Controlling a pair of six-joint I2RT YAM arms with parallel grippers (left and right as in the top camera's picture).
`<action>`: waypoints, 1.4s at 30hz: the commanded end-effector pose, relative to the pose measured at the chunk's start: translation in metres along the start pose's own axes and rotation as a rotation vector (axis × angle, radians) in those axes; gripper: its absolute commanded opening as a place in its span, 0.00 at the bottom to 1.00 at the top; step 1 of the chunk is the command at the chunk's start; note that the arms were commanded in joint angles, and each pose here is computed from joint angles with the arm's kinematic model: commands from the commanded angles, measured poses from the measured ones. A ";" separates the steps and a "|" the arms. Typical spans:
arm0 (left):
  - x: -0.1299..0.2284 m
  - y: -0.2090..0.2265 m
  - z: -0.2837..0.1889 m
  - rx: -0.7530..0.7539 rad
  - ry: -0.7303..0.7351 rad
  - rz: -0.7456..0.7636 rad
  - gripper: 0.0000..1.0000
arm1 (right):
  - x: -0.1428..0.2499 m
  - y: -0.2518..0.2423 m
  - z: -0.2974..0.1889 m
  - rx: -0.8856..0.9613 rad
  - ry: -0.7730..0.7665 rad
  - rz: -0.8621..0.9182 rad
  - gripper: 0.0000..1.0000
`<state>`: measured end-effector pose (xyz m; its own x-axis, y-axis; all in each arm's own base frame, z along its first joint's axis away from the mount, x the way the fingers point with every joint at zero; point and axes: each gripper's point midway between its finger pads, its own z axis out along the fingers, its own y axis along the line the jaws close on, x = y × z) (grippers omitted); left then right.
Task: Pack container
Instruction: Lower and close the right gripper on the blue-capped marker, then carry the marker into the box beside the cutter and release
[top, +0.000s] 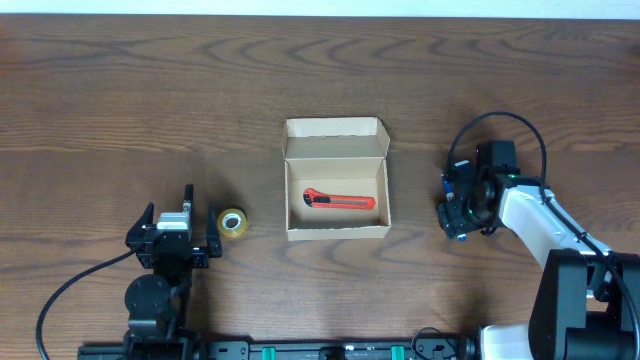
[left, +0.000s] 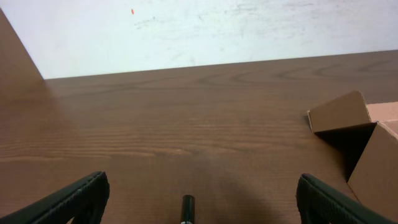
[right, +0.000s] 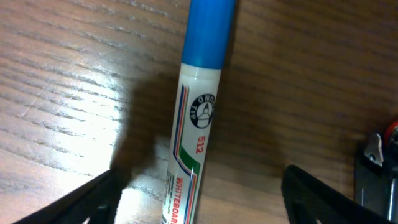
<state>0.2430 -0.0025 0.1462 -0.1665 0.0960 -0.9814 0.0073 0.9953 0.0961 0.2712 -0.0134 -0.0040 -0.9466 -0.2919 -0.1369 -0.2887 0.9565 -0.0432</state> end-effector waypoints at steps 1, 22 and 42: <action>0.018 0.002 0.003 -0.018 0.041 -0.006 0.95 | 0.004 -0.002 0.002 0.002 0.003 0.024 0.75; 0.018 0.002 0.003 -0.018 0.041 -0.006 0.95 | -0.001 0.000 0.002 -0.015 -0.018 0.039 0.01; 0.018 0.002 0.003 -0.018 0.041 -0.006 0.95 | -0.060 0.003 -0.052 -0.017 -0.243 0.006 0.01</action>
<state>0.2430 -0.0025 0.1462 -0.1665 0.0960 -0.9814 0.0073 0.9953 0.0961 0.2908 0.0003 0.0147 -0.9305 -0.2746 -0.2425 -0.2823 0.9593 -0.0031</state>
